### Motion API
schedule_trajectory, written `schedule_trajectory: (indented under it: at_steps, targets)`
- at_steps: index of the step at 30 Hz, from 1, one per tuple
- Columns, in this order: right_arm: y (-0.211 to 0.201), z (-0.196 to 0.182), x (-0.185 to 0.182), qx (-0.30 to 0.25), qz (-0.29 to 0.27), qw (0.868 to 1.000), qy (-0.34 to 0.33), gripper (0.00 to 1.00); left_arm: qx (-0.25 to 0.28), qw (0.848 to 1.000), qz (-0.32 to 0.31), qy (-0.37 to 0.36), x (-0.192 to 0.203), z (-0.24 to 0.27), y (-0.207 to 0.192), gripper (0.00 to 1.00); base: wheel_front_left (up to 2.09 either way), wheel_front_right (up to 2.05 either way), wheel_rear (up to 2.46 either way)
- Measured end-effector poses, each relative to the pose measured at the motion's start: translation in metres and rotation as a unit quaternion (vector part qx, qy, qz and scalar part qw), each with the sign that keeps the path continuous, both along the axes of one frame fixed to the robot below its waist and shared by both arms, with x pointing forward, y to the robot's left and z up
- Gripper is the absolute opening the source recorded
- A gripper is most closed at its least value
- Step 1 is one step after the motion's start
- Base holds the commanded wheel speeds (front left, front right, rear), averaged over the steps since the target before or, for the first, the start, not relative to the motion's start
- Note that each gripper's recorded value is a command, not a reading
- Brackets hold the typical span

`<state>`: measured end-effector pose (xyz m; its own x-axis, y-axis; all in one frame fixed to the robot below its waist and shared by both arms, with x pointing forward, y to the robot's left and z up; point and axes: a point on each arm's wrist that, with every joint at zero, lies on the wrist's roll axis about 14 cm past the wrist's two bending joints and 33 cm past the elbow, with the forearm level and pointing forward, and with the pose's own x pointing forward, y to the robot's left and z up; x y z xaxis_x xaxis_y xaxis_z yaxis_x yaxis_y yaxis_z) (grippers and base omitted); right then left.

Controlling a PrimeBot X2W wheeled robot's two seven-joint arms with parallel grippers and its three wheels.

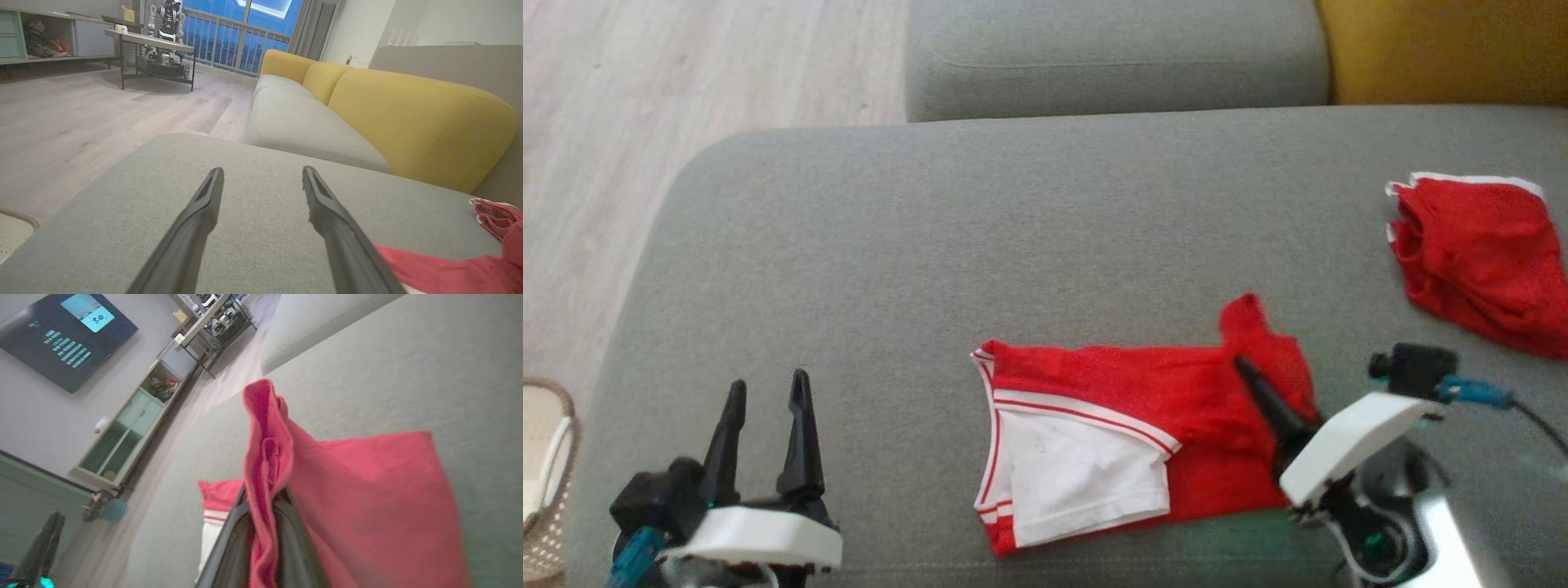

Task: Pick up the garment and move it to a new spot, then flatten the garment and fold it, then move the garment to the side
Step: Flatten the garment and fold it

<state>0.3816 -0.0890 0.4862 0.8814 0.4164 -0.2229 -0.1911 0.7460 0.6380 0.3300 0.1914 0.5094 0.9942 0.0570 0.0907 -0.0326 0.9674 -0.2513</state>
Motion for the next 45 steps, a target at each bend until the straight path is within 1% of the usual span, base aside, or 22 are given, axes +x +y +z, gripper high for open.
schedule_trajectory:
  at_steps: [4, 6, 7, 10, 14, 20, 24, 30, 31, 32, 33, 40, 45]
  targets:
    - [0.039, -0.003, -0.012, 0.064, 0.042, 0.997, 0.017, 0.0, -0.001, 1.0, 0.017, -0.001, -0.009, 0.0, 0.01, 1.0, 0.0, 0.0, 0.0]
    - [0.053, -0.005, -0.015, 0.096, 0.05, 0.994, 0.025, 0.0, -0.001, 1.0, 0.026, -0.003, -0.013, 0.001, 0.015, 1.0, 0.0, 0.0, 0.0]
    - [0.053, -0.005, -0.015, 0.096, 0.05, 0.994, 0.025, 0.0, -0.001, 1.0, 0.026, -0.003, -0.013, 0.001, 0.015, 1.0, 0.0, 0.0, 0.0]
    - [0.069, -0.015, -0.018, 0.121, 0.055, 0.99, 0.045, 0.0, -0.002, 0.999, 0.039, -0.003, -0.02, 0.0, 0.022, 1.0, 0.0, 0.0, 0.0]
    - [0.09, -0.028, -0.018, 0.127, 0.072, 0.987, 0.069, 0.0, -0.003, 0.998, 0.056, 0.004, -0.029, -0.004, 0.031, 1.0, 0.0, 0.0, 0.0]
    - [0.12, -0.033, -0.009, 0.143, 0.092, 0.982, 0.084, 0.0, -0.004, 0.997, 0.073, 0.019, -0.036, -0.012, 0.039, 1.0, 0.0, 0.0, 0.0]
    - [0.132, -0.045, -0.004, 0.134, 0.098, 0.981, 0.1, 0.0, -0.003, 0.996, 0.082, 0.029, -0.038, -0.017, 0.043, 1.0, 0.0, 0.0, 0.0]
    - [0.148, -0.067, -0.006, 0.124, 0.116, 0.975, 0.141, 0.0, 0.0, 0.995, 0.091, 0.035, -0.036, -0.019, 0.049, 1.0, 0.0, 0.0, 0.0]
    - [0.15, -0.069, -0.008, 0.123, 0.12, 0.974, 0.145, 0.18, 0.0, 0.995, 0.092, 0.036, -0.036, -0.02, 0.049, 1.0, 0.0, 0.0, 0.0]
    - [0.153, -0.071, -0.009, 0.12, 0.125, 0.974, 0.148, 0.81, 0.0, 0.995, 0.092, 0.038, -0.036, -0.021, 0.049, 1.0, 0.0, 0.0, 0.0]
    - [0.156, -0.072, -0.009, 0.12, 0.128, 0.973, 0.149, 1.0, 0.0, 0.995, 0.093, 0.04, -0.036, -0.022, 0.05, 1.0, 0.0, 0.0, 0.0]
    - [0.166, -0.073, -0.013, 0.121, 0.137, 0.971, 0.157, 1.0, -0.004, 0.995, 0.093, 0.04, -0.035, -0.022, 0.05, 1.0, 0.0, 0.0, 0.0]
    - [0.165, -0.061, -0.005, 0.127, 0.125, 0.975, 0.135, 1.0, -0.004, 0.995, 0.091, 0.033, -0.032, -0.018, 0.05, 1.0, 0.0, 0.0, 0.0]
